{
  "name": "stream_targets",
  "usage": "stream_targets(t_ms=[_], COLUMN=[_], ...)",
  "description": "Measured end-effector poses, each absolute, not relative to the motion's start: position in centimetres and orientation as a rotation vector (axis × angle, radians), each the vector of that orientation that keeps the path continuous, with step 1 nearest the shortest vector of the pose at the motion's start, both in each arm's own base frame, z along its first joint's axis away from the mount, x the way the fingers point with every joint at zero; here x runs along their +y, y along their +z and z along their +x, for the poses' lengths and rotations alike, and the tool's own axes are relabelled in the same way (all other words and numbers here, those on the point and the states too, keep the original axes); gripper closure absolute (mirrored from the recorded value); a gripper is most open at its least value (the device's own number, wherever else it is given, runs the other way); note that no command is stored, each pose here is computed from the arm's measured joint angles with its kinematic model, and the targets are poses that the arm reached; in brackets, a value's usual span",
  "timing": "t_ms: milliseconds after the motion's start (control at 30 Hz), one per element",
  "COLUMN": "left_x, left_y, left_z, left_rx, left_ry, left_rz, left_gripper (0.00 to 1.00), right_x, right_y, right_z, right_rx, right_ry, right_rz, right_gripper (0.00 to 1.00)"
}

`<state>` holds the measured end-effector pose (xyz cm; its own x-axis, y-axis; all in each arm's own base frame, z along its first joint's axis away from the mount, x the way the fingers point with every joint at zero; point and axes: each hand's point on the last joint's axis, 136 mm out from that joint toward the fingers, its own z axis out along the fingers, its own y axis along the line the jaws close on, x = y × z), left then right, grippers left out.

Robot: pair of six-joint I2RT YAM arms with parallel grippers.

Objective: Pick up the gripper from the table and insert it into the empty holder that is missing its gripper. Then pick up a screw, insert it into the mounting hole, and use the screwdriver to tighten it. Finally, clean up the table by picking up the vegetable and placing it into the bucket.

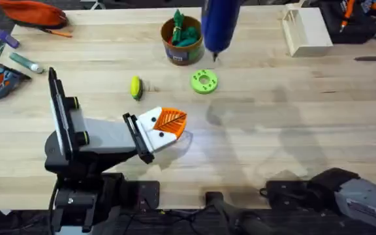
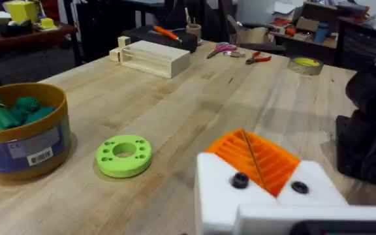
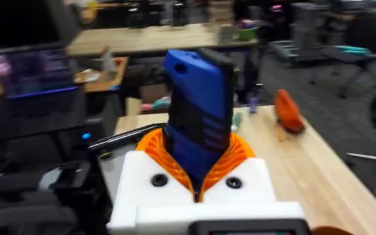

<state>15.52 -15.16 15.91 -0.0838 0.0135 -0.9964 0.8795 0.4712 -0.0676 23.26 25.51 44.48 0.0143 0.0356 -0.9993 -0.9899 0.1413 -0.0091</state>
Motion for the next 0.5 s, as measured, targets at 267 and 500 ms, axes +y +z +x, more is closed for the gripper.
stream_targets(t_ms=[267,500], left_x=[-15.2,-15.2], left_y=[15.9,15.9], left_z=[15.5,15.5], left_rx=[1.483,1.482], left_ry=[-0.876,-0.876], left_rz=[0.824,0.824], left_gripper=[0.988,0.988], right_x=[29.7,31.7], right_y=[42.2,41.9], right_z=[21.9,20.0], right_rx=[1.15,0.999], right_ry=[1.263,1.339], right_rz=[-1.249,-1.371], right_gripper=[0.978,0.978])
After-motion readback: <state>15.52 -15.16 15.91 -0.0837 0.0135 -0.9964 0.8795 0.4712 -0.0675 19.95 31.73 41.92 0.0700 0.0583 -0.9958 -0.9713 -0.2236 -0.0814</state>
